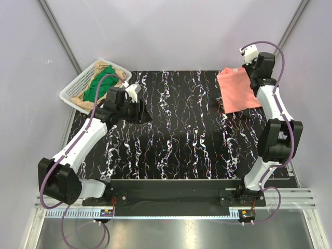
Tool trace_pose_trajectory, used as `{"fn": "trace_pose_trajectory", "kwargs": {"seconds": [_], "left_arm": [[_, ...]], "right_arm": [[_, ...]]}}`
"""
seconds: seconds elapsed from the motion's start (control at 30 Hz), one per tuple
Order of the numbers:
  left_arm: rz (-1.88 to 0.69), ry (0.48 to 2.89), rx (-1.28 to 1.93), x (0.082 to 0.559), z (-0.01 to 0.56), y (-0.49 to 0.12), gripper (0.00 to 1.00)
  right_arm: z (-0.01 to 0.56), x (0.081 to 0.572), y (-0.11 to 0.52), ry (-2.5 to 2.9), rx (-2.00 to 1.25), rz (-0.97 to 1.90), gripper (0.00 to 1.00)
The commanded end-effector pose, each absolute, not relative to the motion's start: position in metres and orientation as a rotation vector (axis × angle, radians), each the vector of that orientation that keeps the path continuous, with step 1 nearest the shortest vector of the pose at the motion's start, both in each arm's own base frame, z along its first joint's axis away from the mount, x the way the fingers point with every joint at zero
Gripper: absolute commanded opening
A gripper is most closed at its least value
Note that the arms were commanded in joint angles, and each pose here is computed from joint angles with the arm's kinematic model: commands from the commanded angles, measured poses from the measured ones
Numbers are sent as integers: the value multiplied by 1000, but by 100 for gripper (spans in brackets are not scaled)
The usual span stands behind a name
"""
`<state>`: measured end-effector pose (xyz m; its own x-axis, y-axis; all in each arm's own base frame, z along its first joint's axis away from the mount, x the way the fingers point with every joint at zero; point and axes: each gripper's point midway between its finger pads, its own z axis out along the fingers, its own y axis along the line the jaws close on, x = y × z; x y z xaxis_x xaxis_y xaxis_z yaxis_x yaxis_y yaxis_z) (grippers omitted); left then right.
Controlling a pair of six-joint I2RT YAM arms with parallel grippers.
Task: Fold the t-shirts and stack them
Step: Neatly place the folded tshirt to the corner
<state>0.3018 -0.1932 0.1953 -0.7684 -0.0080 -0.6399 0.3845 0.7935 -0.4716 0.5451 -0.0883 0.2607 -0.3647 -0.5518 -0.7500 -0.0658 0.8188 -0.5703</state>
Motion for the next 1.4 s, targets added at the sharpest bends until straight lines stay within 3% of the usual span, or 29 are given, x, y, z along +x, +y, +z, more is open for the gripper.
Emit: {"fn": "trace_pose_trajectory", "kwargs": {"seconds": [0.0,0.37,0.77,1.37], "left_arm": [[-812,2262,305,305,210,-195,57],[-780,2294,298,309,201,-193,57],[-768,2309,293,311,197,-192,57],[-774,2291,294,308,203,-191,57]], "right_arm": [[306,568,-105,1744,-383,-536,0],[264,620,-145,1727,-287,-485,0],[236,643,-170,1710,-213,-485,0],[305,606,-152,1570,-174,-441,0]]}}
